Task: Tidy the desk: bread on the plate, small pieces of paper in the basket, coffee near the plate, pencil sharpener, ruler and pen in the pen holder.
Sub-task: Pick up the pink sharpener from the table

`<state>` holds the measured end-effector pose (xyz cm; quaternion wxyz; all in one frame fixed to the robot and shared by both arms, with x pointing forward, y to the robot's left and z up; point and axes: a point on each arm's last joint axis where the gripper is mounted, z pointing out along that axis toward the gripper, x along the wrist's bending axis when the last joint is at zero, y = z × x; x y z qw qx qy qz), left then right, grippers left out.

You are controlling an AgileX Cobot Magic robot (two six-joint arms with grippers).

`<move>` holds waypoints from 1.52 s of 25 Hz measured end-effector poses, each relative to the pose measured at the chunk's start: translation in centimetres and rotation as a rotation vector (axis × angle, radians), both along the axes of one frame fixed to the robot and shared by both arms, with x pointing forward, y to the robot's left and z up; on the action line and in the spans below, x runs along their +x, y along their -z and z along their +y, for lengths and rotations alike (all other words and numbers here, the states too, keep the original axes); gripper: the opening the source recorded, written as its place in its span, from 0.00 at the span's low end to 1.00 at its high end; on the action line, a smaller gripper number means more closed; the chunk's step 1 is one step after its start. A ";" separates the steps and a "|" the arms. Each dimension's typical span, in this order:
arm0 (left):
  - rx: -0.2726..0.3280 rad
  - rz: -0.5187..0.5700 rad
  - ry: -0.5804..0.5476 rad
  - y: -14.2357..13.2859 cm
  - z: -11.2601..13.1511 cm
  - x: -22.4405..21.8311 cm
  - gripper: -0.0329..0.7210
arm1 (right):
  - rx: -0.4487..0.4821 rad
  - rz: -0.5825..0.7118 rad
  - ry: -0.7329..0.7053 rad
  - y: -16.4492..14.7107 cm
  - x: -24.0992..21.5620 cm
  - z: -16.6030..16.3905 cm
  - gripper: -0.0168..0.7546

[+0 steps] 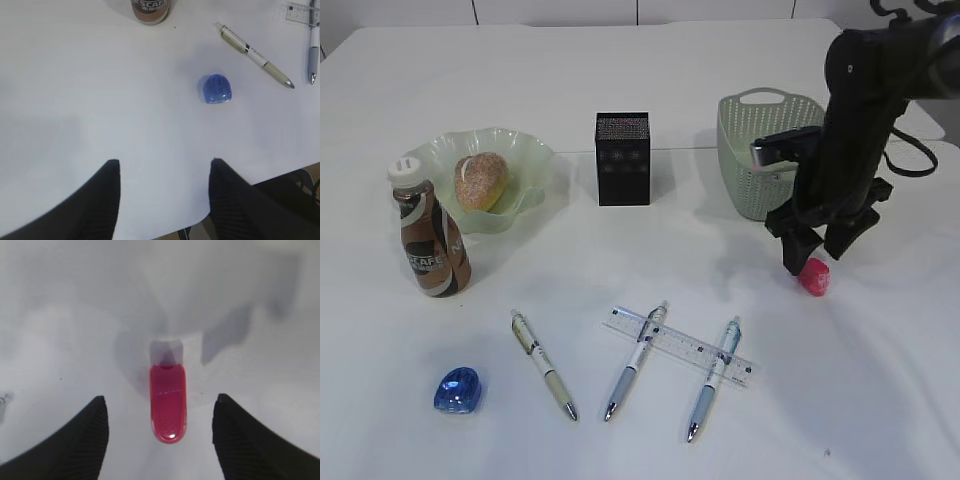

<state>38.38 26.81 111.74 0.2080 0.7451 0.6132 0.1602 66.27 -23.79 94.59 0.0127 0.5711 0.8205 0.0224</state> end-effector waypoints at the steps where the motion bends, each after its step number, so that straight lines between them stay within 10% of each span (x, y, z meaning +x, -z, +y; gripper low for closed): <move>1: 0.000 0.000 0.000 0.0 0.0 0.0 0.57 | -0.003 0.022 0.000 1.0 0.1 0.0 0.69; 22: 0.026 -0.006 -0.003 0.0 0.2 0.0 0.57 | -0.025 0.067 -0.008 2.9 0.2 -0.1 0.67; 29: 0.028 -0.006 -0.003 0.0 0.2 0.1 0.57 | -0.026 0.073 -0.010 3.1 0.2 -0.1 0.34; 38: 0.030 -0.007 -0.004 0.0 0.2 0.1 0.57 | -0.034 0.135 -0.010 3.1 -0.3 -0.2 0.30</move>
